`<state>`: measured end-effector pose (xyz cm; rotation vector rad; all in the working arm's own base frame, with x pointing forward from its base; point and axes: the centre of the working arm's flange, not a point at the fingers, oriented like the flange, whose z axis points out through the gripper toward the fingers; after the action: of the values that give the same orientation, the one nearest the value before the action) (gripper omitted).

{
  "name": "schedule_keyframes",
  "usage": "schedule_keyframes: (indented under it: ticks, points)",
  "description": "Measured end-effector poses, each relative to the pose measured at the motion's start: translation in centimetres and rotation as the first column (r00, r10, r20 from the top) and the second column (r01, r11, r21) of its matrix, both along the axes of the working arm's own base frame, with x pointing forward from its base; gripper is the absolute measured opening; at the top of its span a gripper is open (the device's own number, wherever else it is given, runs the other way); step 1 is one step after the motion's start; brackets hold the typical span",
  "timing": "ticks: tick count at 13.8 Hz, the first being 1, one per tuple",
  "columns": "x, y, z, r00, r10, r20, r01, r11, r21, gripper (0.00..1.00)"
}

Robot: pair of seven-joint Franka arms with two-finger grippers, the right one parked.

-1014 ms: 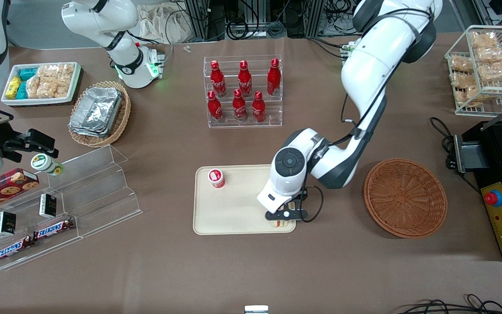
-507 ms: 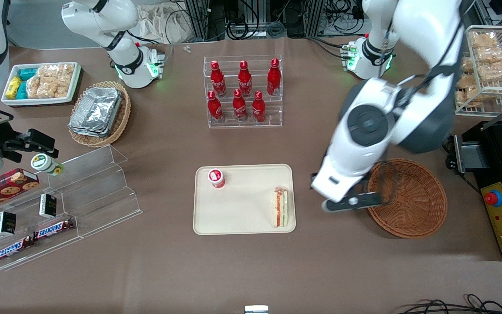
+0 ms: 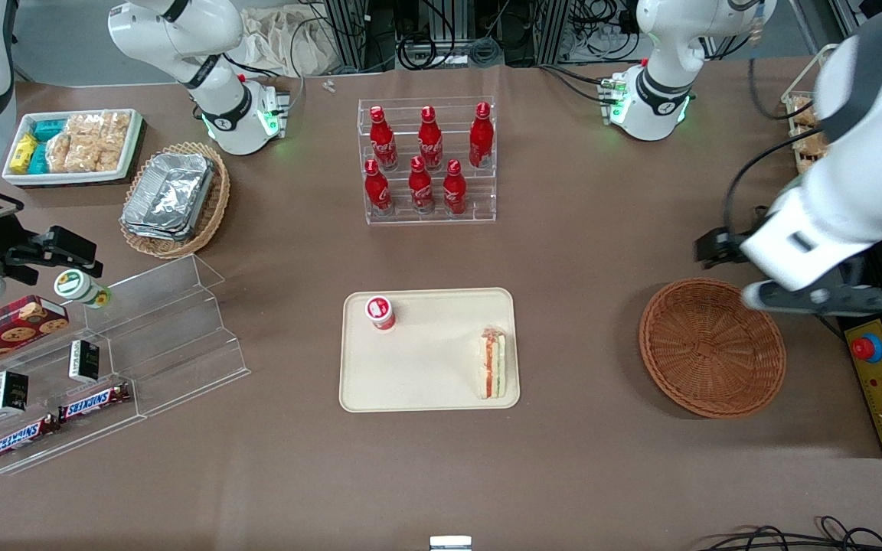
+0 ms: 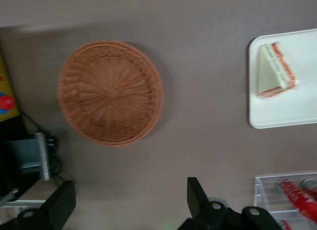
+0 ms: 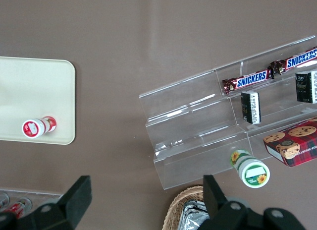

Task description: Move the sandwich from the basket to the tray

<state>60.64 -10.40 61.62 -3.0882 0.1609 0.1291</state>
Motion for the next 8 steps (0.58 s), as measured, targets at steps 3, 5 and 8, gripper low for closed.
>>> schedule_keyframes:
  ticks: [3, 5, 8]
  points:
    - [-1.7, 2.1, 1.4, 1.0, 0.01, 0.005, -0.01, 1.0, 0.01, 1.0]
    - [-3.7, 1.4, 2.1, 1.0, 0.001, 0.003, -0.001, 1.0, 0.015, 1.0]
    - [-6.0, 0.8, 3.6, 1.0, -0.01, 0.018, 0.01, 1.0, 0.012, 1.0]
